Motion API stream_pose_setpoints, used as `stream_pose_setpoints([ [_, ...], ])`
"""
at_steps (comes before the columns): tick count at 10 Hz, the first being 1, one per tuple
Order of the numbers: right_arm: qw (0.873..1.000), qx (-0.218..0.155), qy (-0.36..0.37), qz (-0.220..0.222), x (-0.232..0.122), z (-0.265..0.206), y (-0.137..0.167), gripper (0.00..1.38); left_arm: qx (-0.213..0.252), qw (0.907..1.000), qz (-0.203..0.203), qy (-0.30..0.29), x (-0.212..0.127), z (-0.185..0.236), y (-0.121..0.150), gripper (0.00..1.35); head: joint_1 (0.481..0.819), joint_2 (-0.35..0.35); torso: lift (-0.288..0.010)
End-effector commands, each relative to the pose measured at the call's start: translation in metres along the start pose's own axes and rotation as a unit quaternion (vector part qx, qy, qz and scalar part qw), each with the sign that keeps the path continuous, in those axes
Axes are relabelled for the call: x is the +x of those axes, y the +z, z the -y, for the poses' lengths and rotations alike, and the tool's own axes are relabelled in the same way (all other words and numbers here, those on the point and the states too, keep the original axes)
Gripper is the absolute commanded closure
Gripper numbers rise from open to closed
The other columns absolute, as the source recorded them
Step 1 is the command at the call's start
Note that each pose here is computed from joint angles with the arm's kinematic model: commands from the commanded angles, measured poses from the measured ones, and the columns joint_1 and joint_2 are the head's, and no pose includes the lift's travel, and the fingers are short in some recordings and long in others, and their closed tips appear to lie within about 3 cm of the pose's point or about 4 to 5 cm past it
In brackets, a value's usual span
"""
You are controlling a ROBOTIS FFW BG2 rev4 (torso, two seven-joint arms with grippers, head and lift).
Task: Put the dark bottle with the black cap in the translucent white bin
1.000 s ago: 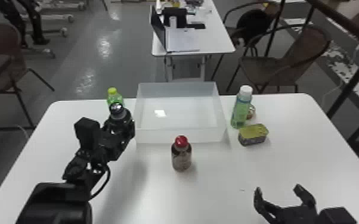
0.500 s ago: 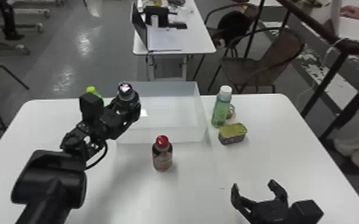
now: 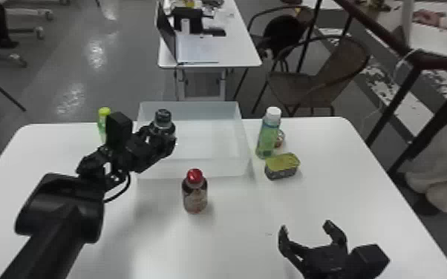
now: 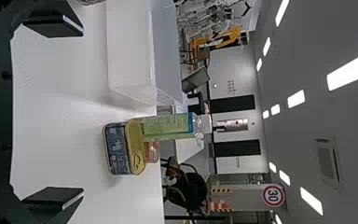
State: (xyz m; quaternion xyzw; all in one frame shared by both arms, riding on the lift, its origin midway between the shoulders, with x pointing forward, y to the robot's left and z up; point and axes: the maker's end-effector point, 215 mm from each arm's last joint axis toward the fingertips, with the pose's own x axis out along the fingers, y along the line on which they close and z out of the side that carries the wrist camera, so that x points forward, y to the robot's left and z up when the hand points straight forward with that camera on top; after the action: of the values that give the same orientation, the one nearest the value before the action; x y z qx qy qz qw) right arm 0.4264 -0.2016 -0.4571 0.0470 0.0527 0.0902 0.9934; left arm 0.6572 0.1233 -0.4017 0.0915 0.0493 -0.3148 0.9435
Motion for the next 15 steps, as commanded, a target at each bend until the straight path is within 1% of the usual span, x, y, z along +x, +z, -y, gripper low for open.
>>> stream_pose_setpoints([
  [1, 1.000, 0.000, 0.001, 0.001, 0.002, 0.000, 0.001, 0.09, 0.010, 0.9998, -0.015, -0.002, 0.000, -0.004, -0.007, 0.53, 0.695, -0.080, -0.059],
  [3, 1.000, 0.001, 0.001, 0.000, 0.000, 0.000, -0.001, 0.09, 0.014, 0.9999, -0.010, 0.001, -0.002, -0.008, -0.003, 0.32, 0.695, -0.073, -0.059],
  [4, 1.000, 0.001, 0.001, 0.001, 0.000, 0.000, -0.001, 0.09, 0.017, 0.9998, 0.003, 0.006, -0.003, -0.011, 0.004, 0.27, 0.695, -0.072, -0.059],
  [5, 1.000, 0.001, 0.001, 0.000, -0.002, 0.000, -0.002, 0.09, 0.012, 0.9997, 0.019, 0.014, -0.005, -0.013, 0.011, 0.26, 0.695, -0.071, -0.059],
  [6, 1.000, 0.001, 0.000, 0.001, -0.002, 0.001, -0.001, 0.09, 0.014, 0.9993, 0.026, 0.023, -0.010, -0.017, 0.017, 0.26, 0.695, -0.069, -0.059],
  [7, 1.000, 0.001, 0.000, 0.001, -0.002, 0.000, -0.001, 0.09, 0.010, 0.9984, 0.034, 0.045, -0.022, -0.023, 0.018, 0.26, 0.695, -0.067, -0.059],
  [8, 1.000, 0.001, 0.000, 0.001, -0.003, 0.000, -0.001, 0.09, -0.007, 0.9958, 0.047, 0.078, -0.041, -0.033, 0.017, 0.26, 0.695, -0.064, -0.059],
  [9, 1.000, 0.000, 0.000, 0.002, -0.003, 0.001, 0.001, 0.09, -0.024, 0.9912, 0.060, 0.116, -0.067, -0.041, 0.011, 0.26, 0.695, -0.049, -0.059],
  [11, 1.000, -0.002, 0.000, 0.002, -0.003, 0.001, 0.000, 0.09, -0.044, 0.9787, 0.080, 0.184, -0.122, -0.049, 0.002, 0.26, 0.695, -0.004, -0.059],
  [12, 1.000, -0.003, -0.001, 0.004, -0.003, 0.002, 0.002, 0.09, -0.057, 0.9690, 0.093, 0.222, -0.152, -0.051, -0.003, 0.26, 0.695, 0.022, -0.059],
  [13, 1.000, -0.004, -0.001, 0.006, -0.003, 0.002, 0.005, 0.09, -0.063, 0.9597, 0.098, 0.256, -0.184, -0.049, -0.010, 0.26, 0.695, 0.034, -0.059],
  [14, 1.000, -0.006, -0.003, 0.008, -0.004, 0.004, 0.007, 0.09, -0.077, 0.9498, 0.092, 0.289, -0.216, -0.043, -0.024, 0.26, 0.695, 0.058, -0.059],
  [15, 1.000, -0.009, -0.006, 0.011, -0.005, 0.008, 0.011, 0.09, -0.099, 0.9332, 0.097, 0.331, -0.248, -0.035, -0.039, 0.26, 0.695, 0.084, -0.059],
])
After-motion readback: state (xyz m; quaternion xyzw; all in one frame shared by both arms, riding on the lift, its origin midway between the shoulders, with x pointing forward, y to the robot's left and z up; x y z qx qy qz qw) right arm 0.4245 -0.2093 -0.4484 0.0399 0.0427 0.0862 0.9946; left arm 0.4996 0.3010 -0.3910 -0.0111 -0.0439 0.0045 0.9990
